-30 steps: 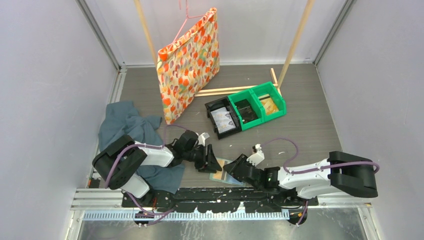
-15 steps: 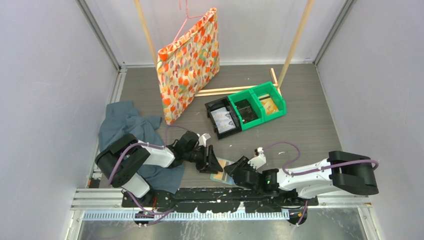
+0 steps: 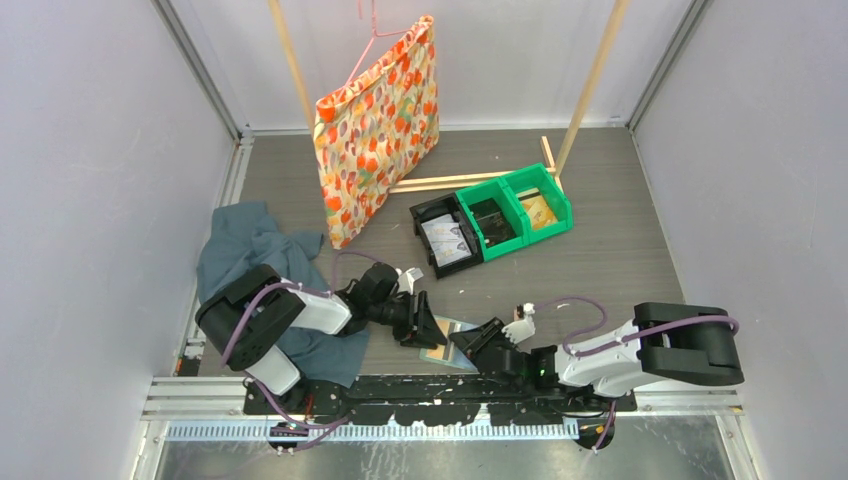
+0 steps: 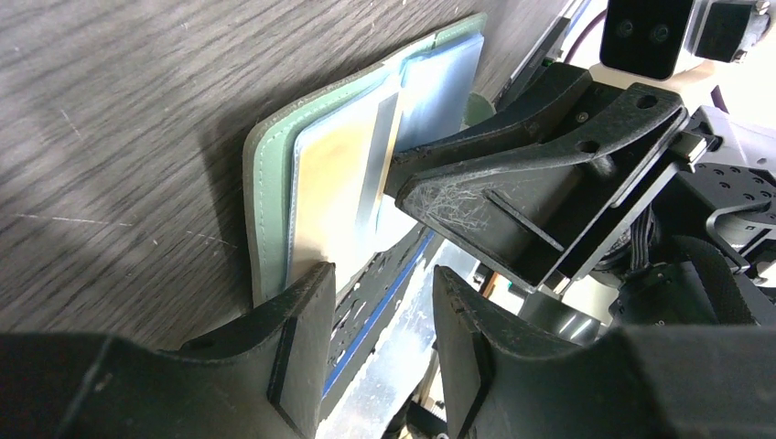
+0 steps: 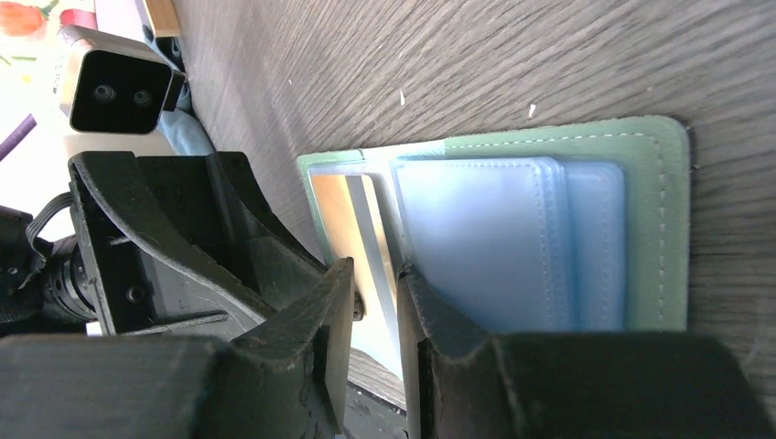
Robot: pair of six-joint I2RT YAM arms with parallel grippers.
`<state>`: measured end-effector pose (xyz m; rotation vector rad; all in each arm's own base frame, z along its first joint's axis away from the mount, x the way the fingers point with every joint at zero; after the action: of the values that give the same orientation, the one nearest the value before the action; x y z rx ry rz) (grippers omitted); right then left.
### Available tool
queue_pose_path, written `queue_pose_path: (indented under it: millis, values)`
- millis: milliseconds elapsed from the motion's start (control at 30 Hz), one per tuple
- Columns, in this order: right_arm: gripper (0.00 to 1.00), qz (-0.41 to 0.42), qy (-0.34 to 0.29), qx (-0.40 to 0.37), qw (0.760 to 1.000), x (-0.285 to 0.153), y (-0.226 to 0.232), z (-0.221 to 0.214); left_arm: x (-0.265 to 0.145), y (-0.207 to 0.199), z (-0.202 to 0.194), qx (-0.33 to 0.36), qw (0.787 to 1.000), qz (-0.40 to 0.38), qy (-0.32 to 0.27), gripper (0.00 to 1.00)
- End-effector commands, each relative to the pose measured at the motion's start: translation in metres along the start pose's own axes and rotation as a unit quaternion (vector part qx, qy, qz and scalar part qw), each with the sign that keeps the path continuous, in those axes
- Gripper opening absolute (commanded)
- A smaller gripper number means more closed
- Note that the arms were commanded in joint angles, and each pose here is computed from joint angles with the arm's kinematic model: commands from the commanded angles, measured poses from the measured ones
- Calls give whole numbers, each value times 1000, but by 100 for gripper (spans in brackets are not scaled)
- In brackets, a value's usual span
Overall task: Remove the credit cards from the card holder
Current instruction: Remove the credit card from the card holder.
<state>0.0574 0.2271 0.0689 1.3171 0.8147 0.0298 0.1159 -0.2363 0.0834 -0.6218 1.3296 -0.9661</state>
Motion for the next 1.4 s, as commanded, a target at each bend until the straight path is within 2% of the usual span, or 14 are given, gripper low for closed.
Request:
queue_pose_path:
  millis: [0, 200, 500, 600, 800, 867, 967, 1367]
  values:
    - [28, -6, -5, -31, 999, 0, -13, 5, 4, 11, -4, -3, 1000, 25, -1, 45]
    - [22, 9, -1, -24, 1000, -4, -13, 6, 5, 11, -3, -4, 1000, 24, -1, 45]
    - [7, 39, 22, -43, 998, -7, -8, -1, 6, 12, -3, -6, 1000, 23, 1, 45]
    - [7, 56, 34, -49, 997, -7, -3, -5, 6, 12, -3, -7, 1000, 24, 2, 45]
    - [18, 64, 46, -54, 995, -6, -3, -10, 6, 12, -3, -6, 1000, 22, 3, 45]
    - [14, 60, 45, -54, 996, -4, -6, -9, 6, 12, -3, -6, 1000, 22, 3, 44]
    - [2, 54, 44, -51, 996, -3, -9, -9, 6, 12, -3, -6, 1000, 22, 3, 44]
    - [1, 27, 16, -33, 999, -6, -26, 4, 4, 9, -2, -3, 1000, 20, -1, 44]
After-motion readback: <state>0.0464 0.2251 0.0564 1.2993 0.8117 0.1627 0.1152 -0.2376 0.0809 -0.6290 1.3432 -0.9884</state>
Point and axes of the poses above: each gripper's point midway between its finger pads, its own x axis out along the fingers, its own y axis along the line the jaws close on, z = x × y, the point moved 9 cm from there along -x, back along the fingers, and after that the axes turned 12 degrees about x, right-handed, at the moved point
